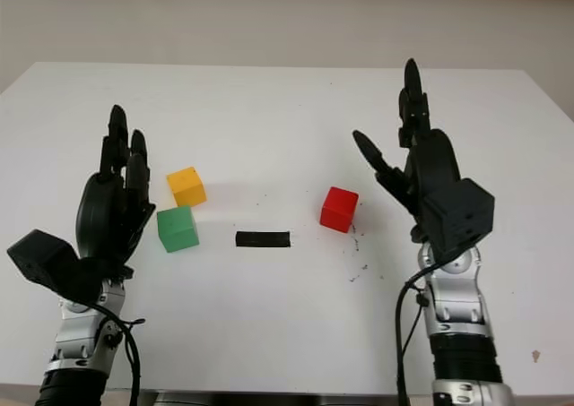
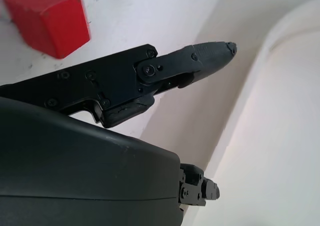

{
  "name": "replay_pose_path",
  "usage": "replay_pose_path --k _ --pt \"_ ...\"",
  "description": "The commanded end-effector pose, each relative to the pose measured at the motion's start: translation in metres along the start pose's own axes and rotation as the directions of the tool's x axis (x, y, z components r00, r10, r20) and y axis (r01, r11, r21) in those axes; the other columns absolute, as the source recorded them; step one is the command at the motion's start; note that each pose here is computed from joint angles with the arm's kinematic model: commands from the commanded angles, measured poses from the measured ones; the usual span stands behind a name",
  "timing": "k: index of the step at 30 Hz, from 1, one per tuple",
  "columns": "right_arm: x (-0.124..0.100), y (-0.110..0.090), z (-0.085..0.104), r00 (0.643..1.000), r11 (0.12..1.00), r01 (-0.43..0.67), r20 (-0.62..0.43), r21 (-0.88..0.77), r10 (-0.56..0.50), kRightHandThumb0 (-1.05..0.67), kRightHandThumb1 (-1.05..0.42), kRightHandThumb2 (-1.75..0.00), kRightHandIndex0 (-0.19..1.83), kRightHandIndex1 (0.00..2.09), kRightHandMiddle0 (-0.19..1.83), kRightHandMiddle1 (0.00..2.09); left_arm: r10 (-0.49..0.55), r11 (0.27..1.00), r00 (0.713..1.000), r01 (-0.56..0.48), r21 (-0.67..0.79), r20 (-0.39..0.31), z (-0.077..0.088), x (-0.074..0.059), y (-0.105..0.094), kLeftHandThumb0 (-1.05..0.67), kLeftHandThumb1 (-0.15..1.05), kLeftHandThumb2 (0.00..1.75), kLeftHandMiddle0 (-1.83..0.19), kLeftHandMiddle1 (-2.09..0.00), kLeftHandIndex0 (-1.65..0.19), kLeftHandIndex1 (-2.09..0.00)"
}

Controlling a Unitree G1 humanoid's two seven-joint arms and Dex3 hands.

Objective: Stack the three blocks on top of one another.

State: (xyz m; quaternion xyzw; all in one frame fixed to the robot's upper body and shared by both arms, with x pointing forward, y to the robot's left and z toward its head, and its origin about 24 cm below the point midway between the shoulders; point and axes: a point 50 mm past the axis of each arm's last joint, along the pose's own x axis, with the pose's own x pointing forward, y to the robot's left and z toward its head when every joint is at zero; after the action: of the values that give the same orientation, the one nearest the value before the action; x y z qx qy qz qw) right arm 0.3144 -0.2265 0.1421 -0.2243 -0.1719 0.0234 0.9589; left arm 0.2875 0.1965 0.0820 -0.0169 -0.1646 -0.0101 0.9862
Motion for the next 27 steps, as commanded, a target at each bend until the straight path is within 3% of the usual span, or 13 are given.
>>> replay_pose_path --k 1,6,8,11,16,19,22,27 --pt "0.006 -0.016 0.012 0.998 0.980 -0.061 0.005 -0.191 0.063 -0.74 -0.97 -0.05 -0.03 0.07 0.02 0.07 -0.009 1.000 1.000 0.009 0.007 0.022 0.004 0.002 0.000 -0.77 1.05 0.63 0.19 0.00 0.19 0.00" --pt "0.010 -0.041 0.022 0.983 0.855 -0.181 -0.068 -0.486 0.170 -0.77 -0.94 -0.04 0.06 0.09 0.19 0.11 -0.013 1.000 0.999 0.012 0.022 0.029 0.004 0.002 0.002 -0.75 1.05 0.63 0.19 0.00 0.19 0.00" --pt "0.012 -0.050 0.027 0.975 0.796 -0.217 -0.096 -0.565 0.198 -0.70 -0.88 -0.03 0.07 0.08 0.26 0.11 -0.011 1.000 0.999 0.010 0.025 0.033 0.003 0.002 0.003 -0.75 1.05 0.63 0.19 0.00 0.19 0.00" --pt "0.018 -0.059 0.037 0.958 0.666 -0.271 -0.123 -0.695 0.261 -0.67 -0.83 -0.03 0.07 0.07 0.30 0.10 -0.008 1.000 0.999 0.007 0.023 0.036 0.003 0.002 0.004 -0.74 1.05 0.62 0.19 0.00 0.19 0.00" --pt "0.036 -0.064 0.058 0.909 0.454 -0.357 -0.192 -0.817 0.370 -0.67 -0.84 -0.05 0.02 0.04 0.29 0.07 -0.014 0.999 0.999 0.013 0.030 0.035 0.004 0.002 0.005 -0.74 1.05 0.64 0.19 0.00 0.19 0.00" --pt "0.041 -0.065 0.064 0.894 0.384 -0.357 -0.193 -0.852 0.403 -0.62 -0.82 -0.05 0.03 0.05 0.33 0.08 -0.013 0.999 0.999 0.012 0.036 0.035 0.004 0.002 0.006 -0.74 1.05 0.64 0.19 0.00 0.19 0.00" --pt "0.048 -0.064 0.071 0.868 0.254 -0.345 -0.204 -0.904 0.453 -0.62 -0.84 -0.06 0.02 0.05 0.35 0.09 -0.012 0.999 0.999 0.011 0.043 0.034 0.004 0.002 0.007 -0.74 1.05 0.65 0.19 0.00 0.19 0.00" --pt "0.053 -0.054 0.070 0.819 0.093 -0.316 -0.223 -0.944 0.529 -0.62 -0.83 -0.05 0.06 0.07 0.38 0.09 -0.015 0.999 0.999 0.014 0.039 0.035 0.006 0.002 0.006 -0.75 1.05 0.63 0.19 0.00 0.19 0.00"
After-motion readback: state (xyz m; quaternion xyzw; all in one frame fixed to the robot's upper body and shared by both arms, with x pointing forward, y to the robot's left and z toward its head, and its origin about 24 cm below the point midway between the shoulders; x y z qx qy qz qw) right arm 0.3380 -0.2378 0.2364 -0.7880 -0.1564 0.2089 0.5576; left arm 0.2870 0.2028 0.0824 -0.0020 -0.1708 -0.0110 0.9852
